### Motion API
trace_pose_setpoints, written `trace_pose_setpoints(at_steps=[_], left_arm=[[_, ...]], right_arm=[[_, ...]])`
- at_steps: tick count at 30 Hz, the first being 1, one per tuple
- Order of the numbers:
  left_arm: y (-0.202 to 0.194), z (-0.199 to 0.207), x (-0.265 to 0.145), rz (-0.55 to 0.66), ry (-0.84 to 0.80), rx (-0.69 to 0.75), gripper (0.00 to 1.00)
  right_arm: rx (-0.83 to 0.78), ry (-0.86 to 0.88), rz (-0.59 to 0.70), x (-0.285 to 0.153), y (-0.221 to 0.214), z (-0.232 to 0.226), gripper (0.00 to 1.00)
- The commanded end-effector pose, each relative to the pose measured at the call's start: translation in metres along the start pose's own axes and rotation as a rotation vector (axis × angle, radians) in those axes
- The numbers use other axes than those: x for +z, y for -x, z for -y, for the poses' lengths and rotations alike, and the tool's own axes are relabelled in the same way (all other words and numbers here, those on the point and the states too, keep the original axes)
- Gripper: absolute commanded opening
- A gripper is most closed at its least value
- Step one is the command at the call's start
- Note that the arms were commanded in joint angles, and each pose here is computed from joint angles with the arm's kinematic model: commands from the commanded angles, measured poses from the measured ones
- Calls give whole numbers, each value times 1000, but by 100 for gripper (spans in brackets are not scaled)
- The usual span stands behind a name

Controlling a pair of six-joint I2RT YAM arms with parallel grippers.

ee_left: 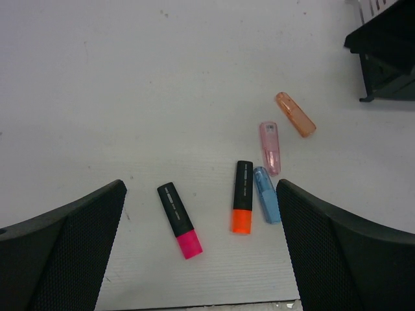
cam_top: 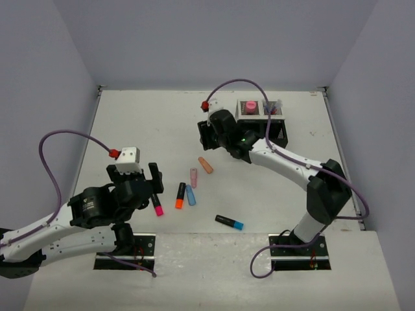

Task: Sort the stationery into containers
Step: Place the stationery in the storage box, then pick up the stationery from the center of the board.

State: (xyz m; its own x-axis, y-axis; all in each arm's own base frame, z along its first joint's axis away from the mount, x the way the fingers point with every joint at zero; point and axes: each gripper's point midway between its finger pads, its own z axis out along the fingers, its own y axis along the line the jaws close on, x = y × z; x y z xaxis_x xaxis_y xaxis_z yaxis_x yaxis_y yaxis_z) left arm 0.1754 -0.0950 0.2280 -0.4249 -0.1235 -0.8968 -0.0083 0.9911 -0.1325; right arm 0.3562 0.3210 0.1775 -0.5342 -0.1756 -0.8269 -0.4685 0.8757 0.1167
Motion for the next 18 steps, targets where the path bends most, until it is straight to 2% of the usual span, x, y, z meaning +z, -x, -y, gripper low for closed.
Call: trace_pose_setpoints(at_steps=[1, 7, 15, 18], left_arm=[[14, -3, -1, 48, 26, -54, 100], [10, 3, 3, 29, 33, -11, 100], [9, 6, 3, 26, 18, -2, 100], [8, 7, 4, 25, 12, 2, 100]], right_arm=[[-31, 4, -362, 14, -83, -3, 50], [-121, -31, -525, 48, -119, -9, 48], [-145, -8, -577, 76, -132, -15, 46], [-155, -25, -595, 86, -135, -13, 40]])
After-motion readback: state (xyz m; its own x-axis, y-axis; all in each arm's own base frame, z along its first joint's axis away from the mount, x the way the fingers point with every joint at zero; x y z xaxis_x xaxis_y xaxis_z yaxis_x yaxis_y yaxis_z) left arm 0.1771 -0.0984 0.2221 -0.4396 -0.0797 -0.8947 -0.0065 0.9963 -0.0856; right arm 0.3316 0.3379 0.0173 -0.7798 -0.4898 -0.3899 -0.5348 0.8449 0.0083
